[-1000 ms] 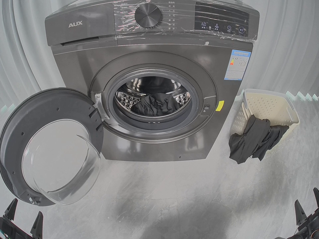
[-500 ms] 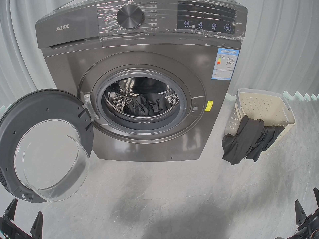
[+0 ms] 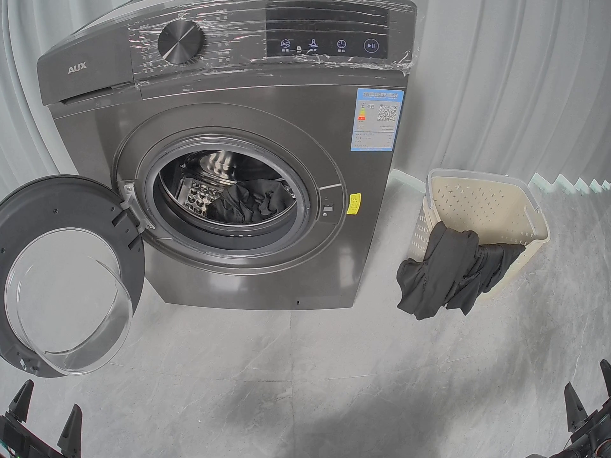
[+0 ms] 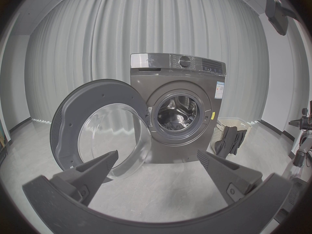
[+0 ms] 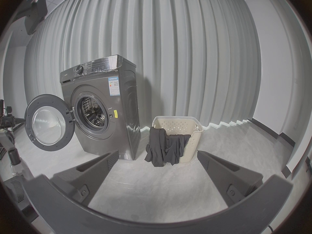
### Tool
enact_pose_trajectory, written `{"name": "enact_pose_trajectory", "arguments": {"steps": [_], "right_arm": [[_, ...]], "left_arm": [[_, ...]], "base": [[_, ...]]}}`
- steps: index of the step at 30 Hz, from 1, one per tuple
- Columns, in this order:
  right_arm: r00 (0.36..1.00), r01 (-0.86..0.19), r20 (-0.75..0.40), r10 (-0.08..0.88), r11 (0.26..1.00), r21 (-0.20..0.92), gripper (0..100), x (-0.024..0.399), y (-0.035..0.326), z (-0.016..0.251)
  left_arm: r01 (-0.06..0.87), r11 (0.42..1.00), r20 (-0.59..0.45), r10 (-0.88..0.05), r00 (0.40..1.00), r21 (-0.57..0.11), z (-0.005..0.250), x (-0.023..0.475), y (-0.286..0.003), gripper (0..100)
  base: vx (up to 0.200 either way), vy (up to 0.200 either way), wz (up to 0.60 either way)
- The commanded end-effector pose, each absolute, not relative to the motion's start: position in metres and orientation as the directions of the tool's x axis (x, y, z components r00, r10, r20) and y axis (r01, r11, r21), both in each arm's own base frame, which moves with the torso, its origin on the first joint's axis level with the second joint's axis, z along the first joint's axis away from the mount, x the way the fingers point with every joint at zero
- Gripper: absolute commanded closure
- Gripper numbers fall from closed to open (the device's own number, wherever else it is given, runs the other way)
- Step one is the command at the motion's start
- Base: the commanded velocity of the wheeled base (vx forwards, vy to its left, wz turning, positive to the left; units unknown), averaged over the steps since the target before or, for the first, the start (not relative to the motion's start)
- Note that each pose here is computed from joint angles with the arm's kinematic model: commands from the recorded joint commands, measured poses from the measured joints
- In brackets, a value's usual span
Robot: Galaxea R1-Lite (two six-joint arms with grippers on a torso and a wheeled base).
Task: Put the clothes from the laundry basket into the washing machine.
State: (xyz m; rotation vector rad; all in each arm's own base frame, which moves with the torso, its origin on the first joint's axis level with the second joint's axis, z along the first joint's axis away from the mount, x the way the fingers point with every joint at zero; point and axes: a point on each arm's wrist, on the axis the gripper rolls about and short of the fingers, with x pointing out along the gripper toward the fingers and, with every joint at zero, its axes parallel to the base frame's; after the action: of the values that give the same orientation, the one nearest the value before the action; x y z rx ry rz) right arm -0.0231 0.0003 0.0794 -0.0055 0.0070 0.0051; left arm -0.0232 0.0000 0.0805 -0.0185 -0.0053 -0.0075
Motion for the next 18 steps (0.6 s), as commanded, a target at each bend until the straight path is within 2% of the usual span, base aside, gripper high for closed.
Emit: {"name": "enact_pose_trajectory", "arguments": {"steps": [1, 7, 13, 18], "right_arm": [[1.0, -0.005, -0.006, 0.005, 1.0, -0.006, 0, -0.0233, 0.0003, 0.0759], [1.0, -0.005, -0.006, 0.005, 1.0, -0.006, 0, -0.0233, 0.0003, 0.0759], [1.0, -0.005, -0.006, 0.005, 1.0, -0.006, 0, -0.0233, 0.0003, 0.0759], [1.0, -0.005, -0.006, 0.005, 1.0, -0.006, 0, -0.0233, 0.0003, 0.0759]], "left_arm": [[0.008, 1.0, 0.0, -0.008, 1.0, -0.021, 0.0759, -0.0228, 0.0, 0], [0.006, 1.0, 0.0, -0.006, 1.0, -0.025, 0.0759, -0.0228, 0.0, 0], [0.006, 1.0, 0.0, -0.006, 1.0, -0.021, 0.0759, -0.0228, 0.0, 0], [0.006, 1.0, 0.0, -0.006, 1.0, -0.026, 0.0759, -0.0228, 0.0, 0]], "base": [[0.0, 0.0, 0.0], [0.0, 0.0, 0.0], [0.0, -0.2, 0.0], [0.0, 0.0, 0.0]]}}
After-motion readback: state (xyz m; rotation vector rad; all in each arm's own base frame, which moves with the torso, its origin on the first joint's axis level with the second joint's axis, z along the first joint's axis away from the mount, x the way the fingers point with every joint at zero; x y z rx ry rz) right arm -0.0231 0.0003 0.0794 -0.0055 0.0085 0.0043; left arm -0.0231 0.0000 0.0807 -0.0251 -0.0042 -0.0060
